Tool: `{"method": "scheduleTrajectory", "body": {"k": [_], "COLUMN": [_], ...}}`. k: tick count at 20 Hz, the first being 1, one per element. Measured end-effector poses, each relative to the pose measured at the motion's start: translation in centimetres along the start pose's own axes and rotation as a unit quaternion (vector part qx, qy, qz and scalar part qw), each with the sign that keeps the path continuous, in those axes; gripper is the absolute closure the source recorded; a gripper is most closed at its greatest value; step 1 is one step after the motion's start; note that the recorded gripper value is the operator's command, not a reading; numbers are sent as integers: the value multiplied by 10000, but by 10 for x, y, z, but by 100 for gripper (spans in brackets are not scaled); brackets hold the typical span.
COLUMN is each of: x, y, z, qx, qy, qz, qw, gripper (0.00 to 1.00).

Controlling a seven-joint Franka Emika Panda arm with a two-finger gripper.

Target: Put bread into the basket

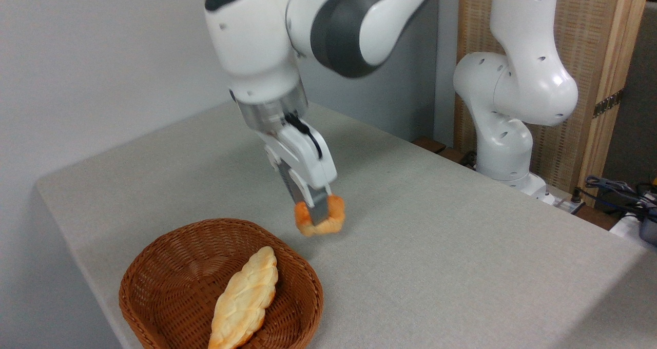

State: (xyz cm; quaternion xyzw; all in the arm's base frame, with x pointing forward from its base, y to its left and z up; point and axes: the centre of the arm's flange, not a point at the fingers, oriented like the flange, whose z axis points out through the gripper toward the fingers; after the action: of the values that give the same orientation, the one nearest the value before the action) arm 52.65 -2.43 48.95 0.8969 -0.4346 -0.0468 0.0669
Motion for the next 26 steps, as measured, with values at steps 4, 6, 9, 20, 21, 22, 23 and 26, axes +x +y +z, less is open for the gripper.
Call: {"method": "scheduleTrajectory", "body": {"k": [4,6,9,20,21,22,23,26], "x": [12,19,27,37,37,37,37,37], "y": [-4,-10,-22,-43,-43,-43,-43,-43], "z": [-38,-51,-59,-45,-45,-45,-45,-48], "qx": [448,719,1094,1254,1256,1256,1256,1272], "qy": [446,862,1310,1558,1561,1561,1562,1578], "qz": [43,-6,-310,-855,-857,-860,-861,-859], "qw": [9980,9937,9848,9761,9760,9759,9759,9755], "gripper": [50,44,14,0,0,0,0,0]}}
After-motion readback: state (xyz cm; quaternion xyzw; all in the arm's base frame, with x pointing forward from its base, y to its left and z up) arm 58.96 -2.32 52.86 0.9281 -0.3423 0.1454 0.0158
